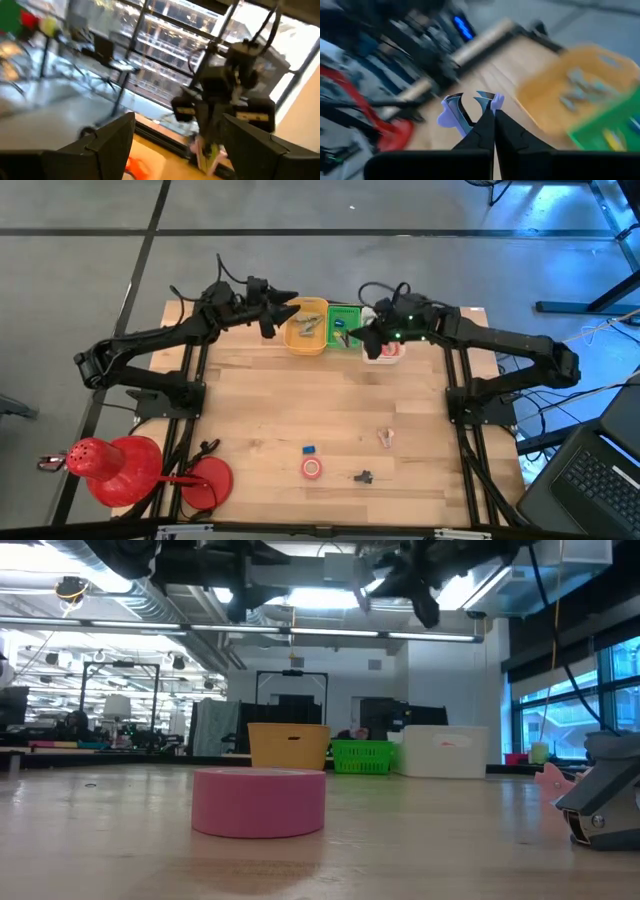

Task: Pick and place Stapler, Stapler remover, tape
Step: Put the purple staple remover into the yellow bin

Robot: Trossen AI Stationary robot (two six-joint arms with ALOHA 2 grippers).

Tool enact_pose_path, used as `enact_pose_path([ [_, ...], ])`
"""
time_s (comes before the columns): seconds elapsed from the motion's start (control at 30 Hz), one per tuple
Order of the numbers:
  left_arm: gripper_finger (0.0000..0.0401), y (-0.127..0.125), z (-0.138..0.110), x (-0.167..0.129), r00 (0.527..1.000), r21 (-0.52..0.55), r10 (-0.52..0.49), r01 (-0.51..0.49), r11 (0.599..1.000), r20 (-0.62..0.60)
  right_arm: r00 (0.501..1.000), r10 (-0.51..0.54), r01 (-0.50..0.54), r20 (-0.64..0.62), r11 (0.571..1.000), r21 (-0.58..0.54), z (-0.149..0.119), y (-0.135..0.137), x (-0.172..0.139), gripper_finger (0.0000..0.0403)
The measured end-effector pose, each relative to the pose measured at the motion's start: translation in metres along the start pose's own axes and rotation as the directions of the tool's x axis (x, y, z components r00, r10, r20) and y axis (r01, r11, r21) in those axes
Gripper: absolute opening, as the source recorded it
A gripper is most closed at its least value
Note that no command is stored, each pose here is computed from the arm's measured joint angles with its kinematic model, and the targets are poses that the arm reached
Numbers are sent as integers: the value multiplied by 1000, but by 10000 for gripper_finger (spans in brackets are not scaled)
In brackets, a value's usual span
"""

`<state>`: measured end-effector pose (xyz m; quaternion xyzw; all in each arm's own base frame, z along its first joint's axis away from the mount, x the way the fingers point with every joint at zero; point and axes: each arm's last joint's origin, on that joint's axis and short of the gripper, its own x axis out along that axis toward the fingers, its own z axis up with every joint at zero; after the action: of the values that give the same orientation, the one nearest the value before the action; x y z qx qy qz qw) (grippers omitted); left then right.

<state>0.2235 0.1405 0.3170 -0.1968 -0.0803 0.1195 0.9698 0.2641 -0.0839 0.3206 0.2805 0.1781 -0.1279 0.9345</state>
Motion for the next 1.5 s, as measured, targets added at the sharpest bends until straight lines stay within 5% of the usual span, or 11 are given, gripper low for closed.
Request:
enact_pose_path([
  [0.13,281,0,-9,7,993,-134,-98,89,987,-66,989,95,-90,114,995,-46,13,6,-1,0],
  [0.6,281,-23,-31,60,947,-195,-313,294,936,-75,983,116,-109,146,992,-57,16,8,-2,0],
  [1.23,277,-30,-33,75,939,-148,-330,314,938,-99,979,82,-63,185,992,-105,19,7,-3,0],
  [1.5,195,-30,-33,75,939,-116,-329,318,941,-99,979,78,-59,188,993,-103,19,6,-3,0],
])
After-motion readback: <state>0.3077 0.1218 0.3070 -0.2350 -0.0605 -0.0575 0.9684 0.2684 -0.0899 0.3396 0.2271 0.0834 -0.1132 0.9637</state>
